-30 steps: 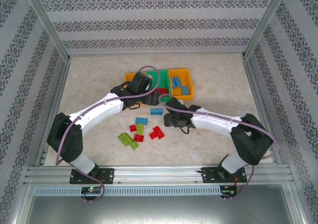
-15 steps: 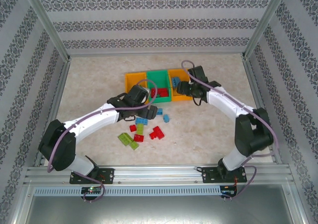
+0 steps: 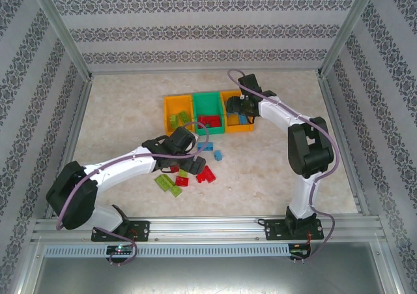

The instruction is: Sort the legos into containers by color

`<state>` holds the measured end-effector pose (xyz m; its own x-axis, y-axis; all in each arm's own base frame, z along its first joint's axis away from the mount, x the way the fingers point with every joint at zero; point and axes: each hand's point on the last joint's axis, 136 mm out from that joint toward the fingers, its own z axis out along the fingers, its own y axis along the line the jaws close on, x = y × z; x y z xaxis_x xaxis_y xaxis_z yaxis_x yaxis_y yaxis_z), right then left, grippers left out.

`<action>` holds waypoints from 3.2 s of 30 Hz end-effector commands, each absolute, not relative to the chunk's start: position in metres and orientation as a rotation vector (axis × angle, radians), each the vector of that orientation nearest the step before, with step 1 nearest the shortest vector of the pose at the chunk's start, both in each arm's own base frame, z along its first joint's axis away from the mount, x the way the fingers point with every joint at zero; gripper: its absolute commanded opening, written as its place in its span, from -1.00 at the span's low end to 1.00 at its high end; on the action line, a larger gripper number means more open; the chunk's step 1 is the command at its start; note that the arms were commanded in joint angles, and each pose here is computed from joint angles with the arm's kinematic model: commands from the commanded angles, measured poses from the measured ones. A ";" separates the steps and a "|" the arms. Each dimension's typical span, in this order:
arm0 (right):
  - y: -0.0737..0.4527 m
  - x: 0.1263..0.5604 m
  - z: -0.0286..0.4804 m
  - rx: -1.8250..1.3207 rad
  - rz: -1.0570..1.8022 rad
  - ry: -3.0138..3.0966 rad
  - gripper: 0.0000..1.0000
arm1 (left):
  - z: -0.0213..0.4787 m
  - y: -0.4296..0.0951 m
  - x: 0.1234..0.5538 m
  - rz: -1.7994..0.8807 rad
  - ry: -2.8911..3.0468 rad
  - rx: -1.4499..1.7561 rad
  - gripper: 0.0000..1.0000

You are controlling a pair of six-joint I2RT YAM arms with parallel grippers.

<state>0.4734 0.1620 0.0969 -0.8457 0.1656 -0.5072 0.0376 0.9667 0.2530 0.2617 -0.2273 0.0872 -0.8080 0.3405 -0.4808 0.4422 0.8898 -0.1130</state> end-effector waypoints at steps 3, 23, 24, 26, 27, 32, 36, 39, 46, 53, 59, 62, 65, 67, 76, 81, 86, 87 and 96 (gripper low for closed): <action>0.156 0.472 0.096 0.159 0.295 2.582 0.60 | 0.095 -0.241 0.263 -0.354 2.565 0.591 0.99; 0.159 0.425 0.135 0.147 0.380 2.466 0.71 | 0.071 -0.318 0.282 -0.539 2.722 0.461 0.86; 0.157 0.422 0.137 0.147 0.376 2.458 0.72 | 0.068 -0.320 0.284 -0.538 2.735 0.450 0.84; 0.152 0.416 0.141 0.148 0.365 2.444 0.72 | 0.064 -0.325 0.288 -0.537 2.755 0.428 0.80; 0.149 0.413 0.142 0.148 0.355 2.439 0.73 | 0.063 -0.328 0.290 -0.541 2.759 0.418 0.78; 0.136 0.398 0.141 0.151 0.322 2.435 0.74 | 0.053 -0.337 0.300 -0.507 2.802 0.390 0.58; 0.125 0.391 0.144 0.161 0.307 2.422 0.76 | 0.040 -0.339 0.302 -0.472 2.851 0.371 0.38; 0.118 0.386 0.144 0.174 0.296 2.415 0.76 | 0.036 -0.339 0.304 -0.463 2.858 0.353 0.14; 0.105 0.380 0.142 0.200 0.287 2.409 0.78 | 0.032 -0.347 0.305 -0.452 2.872 0.406 -0.12; 0.099 0.376 0.140 0.219 0.293 2.406 0.78 | 0.032 -0.355 0.304 -0.433 2.866 0.475 -0.34; 0.095 0.374 0.139 0.227 0.283 2.408 0.78 | 0.041 -0.359 0.310 -0.433 2.828 0.492 -0.40; 0.093 0.373 0.137 0.236 0.278 2.412 0.78 | 0.046 -0.363 0.316 -0.433 2.808 0.519 -0.39; 0.091 0.372 0.135 0.242 0.277 2.415 0.78 | 0.045 -0.367 0.318 -0.431 2.811 0.542 -0.45; 0.090 0.371 0.135 0.244 0.275 2.413 0.79 | 0.049 -0.370 0.320 -0.441 2.798 0.544 -0.47; 0.082 0.362 0.132 0.277 0.277 2.409 0.79 | 0.105 -0.379 0.373 -0.383 2.615 0.549 -0.45; 0.080 0.346 0.124 0.275 0.281 2.427 0.77 | 0.121 -0.380 0.412 -0.398 2.571 0.516 -0.44; 0.075 0.327 0.115 0.285 0.274 2.436 0.77 | 0.122 -0.378 0.449 -0.411 2.566 0.482 -0.43; 0.074 0.325 0.115 0.289 0.281 2.435 0.76 | 0.120 -0.377 0.455 -0.419 2.570 0.467 -0.43; 0.106 0.299 0.109 0.086 0.393 2.476 0.76 | 0.122 -0.385 0.482 -0.553 2.532 0.426 0.10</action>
